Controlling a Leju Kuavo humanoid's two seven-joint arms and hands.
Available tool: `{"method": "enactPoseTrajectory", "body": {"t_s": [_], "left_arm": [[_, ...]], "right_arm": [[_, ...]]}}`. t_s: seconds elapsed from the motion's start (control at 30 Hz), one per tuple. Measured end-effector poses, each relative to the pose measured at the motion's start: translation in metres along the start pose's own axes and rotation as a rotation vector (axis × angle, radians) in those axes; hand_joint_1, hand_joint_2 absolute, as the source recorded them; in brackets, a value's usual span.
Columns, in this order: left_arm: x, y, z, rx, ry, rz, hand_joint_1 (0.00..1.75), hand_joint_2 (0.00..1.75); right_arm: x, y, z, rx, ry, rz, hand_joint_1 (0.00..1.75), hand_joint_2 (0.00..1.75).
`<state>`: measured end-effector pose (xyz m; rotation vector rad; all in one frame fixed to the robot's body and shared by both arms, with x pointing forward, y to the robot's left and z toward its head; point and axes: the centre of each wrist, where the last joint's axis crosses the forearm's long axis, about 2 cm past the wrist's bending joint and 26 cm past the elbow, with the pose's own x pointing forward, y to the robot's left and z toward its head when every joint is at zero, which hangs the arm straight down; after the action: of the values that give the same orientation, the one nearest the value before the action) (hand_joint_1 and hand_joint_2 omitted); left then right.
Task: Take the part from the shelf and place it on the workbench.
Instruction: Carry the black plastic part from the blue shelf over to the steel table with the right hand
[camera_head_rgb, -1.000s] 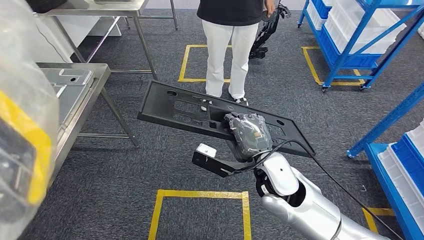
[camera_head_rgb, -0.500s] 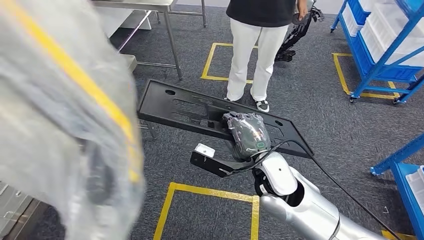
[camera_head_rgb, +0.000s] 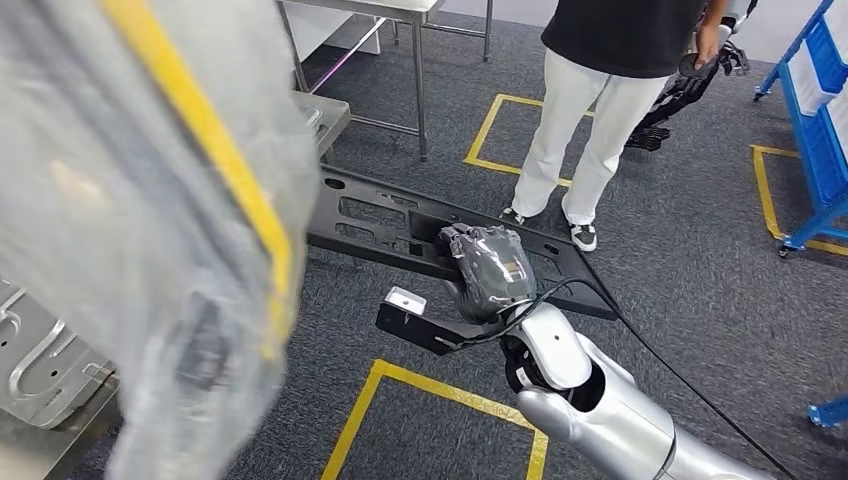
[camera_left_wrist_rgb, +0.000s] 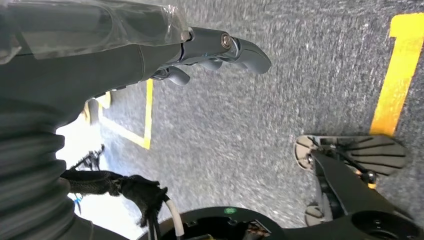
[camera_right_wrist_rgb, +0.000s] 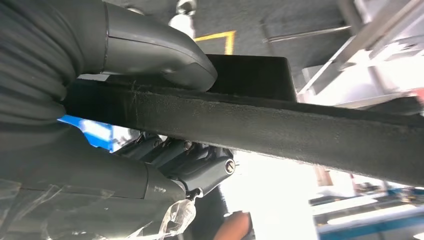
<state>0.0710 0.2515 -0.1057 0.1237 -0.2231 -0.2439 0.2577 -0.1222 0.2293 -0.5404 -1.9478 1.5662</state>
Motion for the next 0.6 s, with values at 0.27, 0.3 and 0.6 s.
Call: {"method": "enactPoseTrajectory", "body": {"t_s": [0.27, 0.3, 0.6], "left_arm": [[-0.0017, 0.0008, -0.0001, 0.003, 0.015, 0.002, 0.0, 1.75], [-0.0012, 0.0009, -0.0001, 0.003, 0.014, 0.002, 0.0, 1.75], [-0.0024, 0.0039, -0.0006, 0.008, 0.014, 0.003, 0.0, 1.75]], "right_arm": [[0.0033, -0.0004, -0.0042, -0.006, -0.008, -0.01, 1.75, 1.75], [0.0031, 0.0001, -0.0043, -0.004, -0.008, -0.01, 1.75, 1.75], [0.0052, -0.0015, -0.0083, -0.01, -0.016, -0.01, 1.75, 1.75]]}}
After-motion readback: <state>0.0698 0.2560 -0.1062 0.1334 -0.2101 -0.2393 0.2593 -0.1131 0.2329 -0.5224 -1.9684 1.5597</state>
